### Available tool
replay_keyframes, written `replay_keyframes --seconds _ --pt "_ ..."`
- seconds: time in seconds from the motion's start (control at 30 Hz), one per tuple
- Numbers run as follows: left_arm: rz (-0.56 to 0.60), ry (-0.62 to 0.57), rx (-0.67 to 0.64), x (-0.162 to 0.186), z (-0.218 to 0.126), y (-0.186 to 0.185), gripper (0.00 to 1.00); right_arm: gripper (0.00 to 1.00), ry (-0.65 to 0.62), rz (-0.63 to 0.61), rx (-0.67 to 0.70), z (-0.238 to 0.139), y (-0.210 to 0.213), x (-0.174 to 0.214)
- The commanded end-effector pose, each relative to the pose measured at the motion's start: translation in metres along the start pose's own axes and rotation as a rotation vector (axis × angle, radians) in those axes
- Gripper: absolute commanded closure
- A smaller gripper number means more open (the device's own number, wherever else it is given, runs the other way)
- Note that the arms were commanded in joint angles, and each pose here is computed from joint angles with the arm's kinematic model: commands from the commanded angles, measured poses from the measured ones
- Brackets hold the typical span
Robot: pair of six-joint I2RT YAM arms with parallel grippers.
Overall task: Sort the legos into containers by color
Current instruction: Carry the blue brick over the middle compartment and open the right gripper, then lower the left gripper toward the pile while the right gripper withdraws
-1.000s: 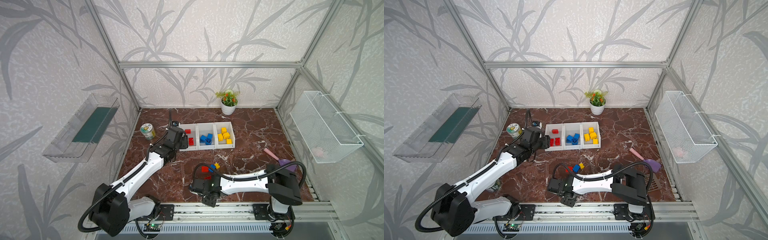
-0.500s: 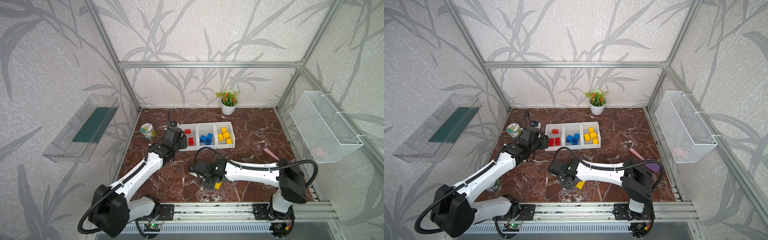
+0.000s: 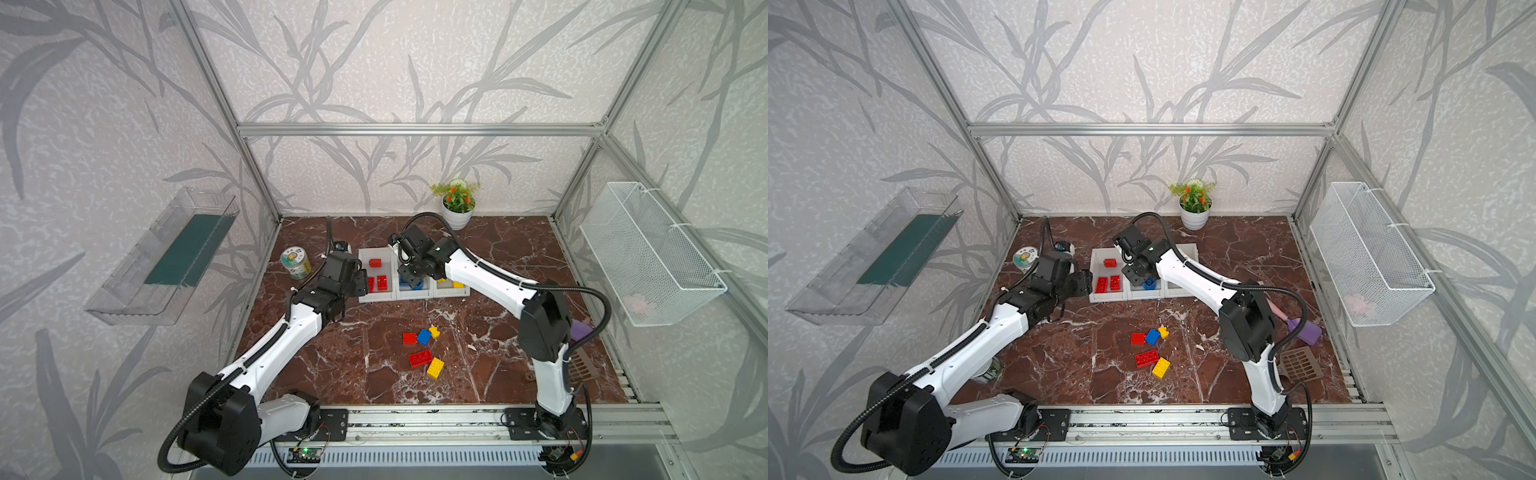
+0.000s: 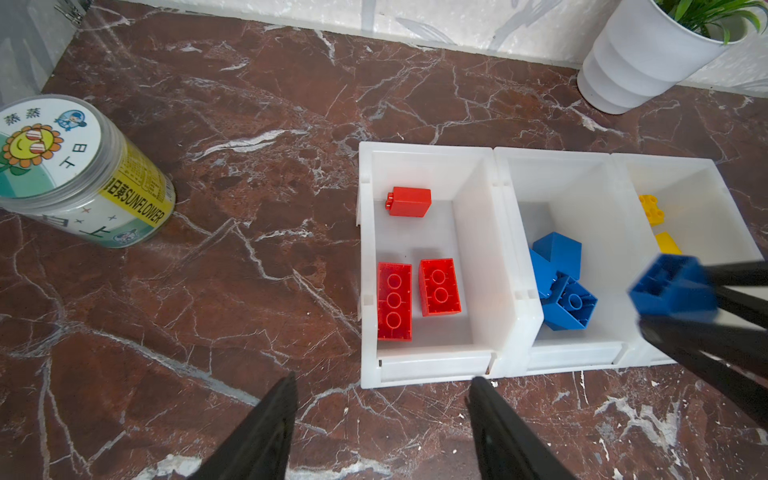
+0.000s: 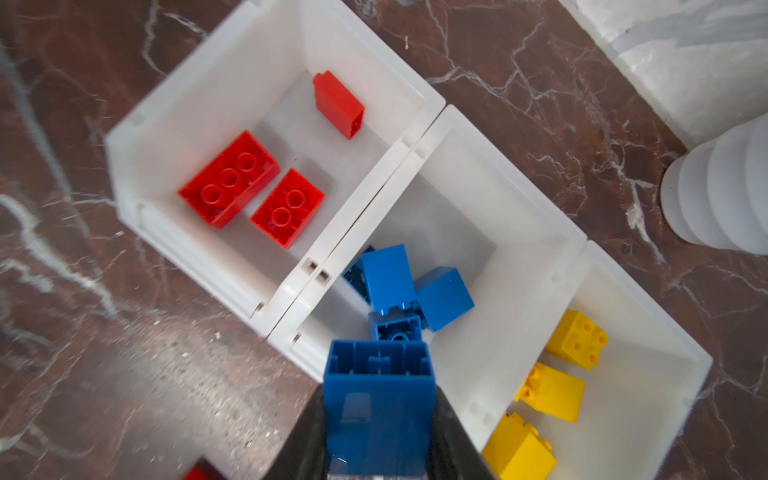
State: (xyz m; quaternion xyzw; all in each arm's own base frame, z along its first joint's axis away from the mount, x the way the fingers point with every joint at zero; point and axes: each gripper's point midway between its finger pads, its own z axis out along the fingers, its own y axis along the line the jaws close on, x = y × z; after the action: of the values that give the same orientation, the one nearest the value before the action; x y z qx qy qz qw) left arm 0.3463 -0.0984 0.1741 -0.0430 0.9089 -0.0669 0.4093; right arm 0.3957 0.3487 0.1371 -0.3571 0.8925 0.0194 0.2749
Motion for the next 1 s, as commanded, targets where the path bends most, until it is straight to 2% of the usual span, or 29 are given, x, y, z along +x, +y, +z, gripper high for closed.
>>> replay_keyframes --seconds 0.0,0.17,0.27,0.33,0.4,0.8,0.97 --pt "-0.021 0.018 0.033 0.009 -0.003 -0.001 0.32 0.72 0.036 0.052 0.034 0.013 -0.014 -0.001" --pt "-0.037 0.046 0.040 0.024 0.000 0.000 0.32 0.69 0.047 0.118 0.046 0.027 -0.029 -0.008" --pt "-0.046 0.053 0.060 0.029 0.001 -0.002 0.32 0.54 0.043 0.131 0.039 0.028 -0.031 -0.011" --pt "-0.052 0.058 0.068 0.032 0.001 -0.003 0.32 0.40 0.038 0.134 0.033 0.026 -0.030 -0.013" --pt "-0.055 0.062 0.067 0.033 0.002 -0.002 0.32 0.36 0.030 0.140 0.029 0.023 -0.030 -0.014" --pt "-0.052 0.072 0.090 0.036 0.001 -0.006 0.31 0.33 -0.013 0.175 0.028 0.000 -0.033 -0.013" --pt "0.034 0.094 0.250 0.041 -0.002 -0.033 0.30 0.34 -0.063 0.206 0.027 -0.023 -0.037 -0.013"
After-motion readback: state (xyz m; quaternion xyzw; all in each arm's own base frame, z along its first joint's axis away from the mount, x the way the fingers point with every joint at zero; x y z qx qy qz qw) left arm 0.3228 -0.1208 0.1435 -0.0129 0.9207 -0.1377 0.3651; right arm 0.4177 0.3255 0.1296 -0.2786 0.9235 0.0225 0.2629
